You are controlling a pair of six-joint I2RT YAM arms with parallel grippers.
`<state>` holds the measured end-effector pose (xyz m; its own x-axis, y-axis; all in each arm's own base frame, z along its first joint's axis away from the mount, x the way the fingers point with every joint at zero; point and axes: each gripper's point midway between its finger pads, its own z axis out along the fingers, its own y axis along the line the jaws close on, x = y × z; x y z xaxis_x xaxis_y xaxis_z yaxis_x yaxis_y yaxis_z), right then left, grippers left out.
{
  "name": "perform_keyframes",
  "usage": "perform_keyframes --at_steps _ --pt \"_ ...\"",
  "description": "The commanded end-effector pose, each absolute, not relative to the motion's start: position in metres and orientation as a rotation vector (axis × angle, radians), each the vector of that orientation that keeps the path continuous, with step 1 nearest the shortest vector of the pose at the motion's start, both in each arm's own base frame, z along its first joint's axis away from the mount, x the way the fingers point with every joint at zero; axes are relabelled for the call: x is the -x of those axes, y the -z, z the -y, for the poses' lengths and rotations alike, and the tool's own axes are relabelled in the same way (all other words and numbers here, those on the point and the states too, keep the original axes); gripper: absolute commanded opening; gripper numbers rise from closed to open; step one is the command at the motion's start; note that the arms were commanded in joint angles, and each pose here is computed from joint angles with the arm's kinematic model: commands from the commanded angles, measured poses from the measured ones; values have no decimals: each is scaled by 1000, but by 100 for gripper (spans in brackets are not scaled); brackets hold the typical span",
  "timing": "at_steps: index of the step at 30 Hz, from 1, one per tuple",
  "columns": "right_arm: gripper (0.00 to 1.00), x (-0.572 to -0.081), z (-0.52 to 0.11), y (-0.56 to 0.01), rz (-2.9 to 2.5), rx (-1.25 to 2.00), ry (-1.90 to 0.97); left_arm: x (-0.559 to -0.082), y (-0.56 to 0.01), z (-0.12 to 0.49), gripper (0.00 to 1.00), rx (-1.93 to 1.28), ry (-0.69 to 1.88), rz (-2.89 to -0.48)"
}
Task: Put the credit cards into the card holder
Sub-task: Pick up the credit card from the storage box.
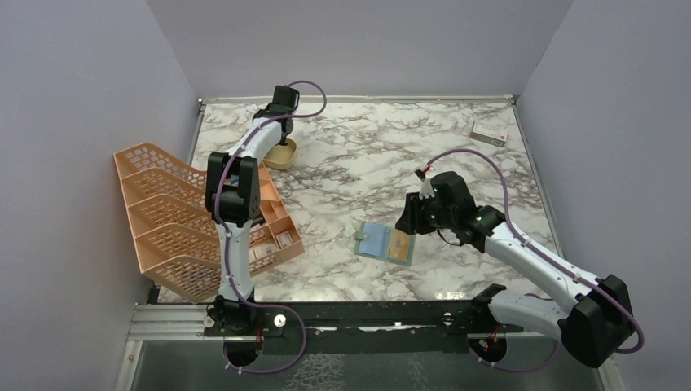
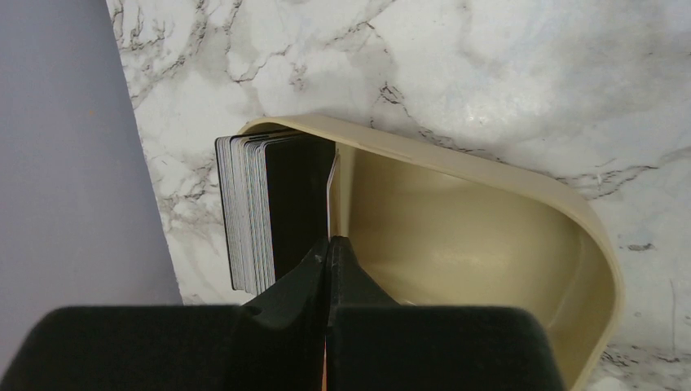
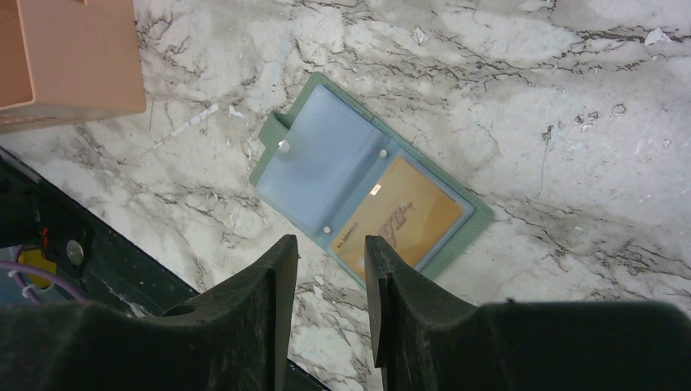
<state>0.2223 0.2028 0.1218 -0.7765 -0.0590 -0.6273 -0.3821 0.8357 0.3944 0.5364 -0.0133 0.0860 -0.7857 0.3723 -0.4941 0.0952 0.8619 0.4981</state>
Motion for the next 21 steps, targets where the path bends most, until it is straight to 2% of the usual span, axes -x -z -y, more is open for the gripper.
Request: perform_keyframes --at_steps 1,13,21 --pt "36 -221 -210 -131 -2349 311 -748 -534 -137 40 0 -271 -421 -2373" --pt "36 -217 -222 -153 -2306 201 -893 -498 -184 125 0 -173 268 -2331" --pt "36 -226 -237 -174 -2240 114 -1007 -453 -201 179 0 -187 736 -2276"
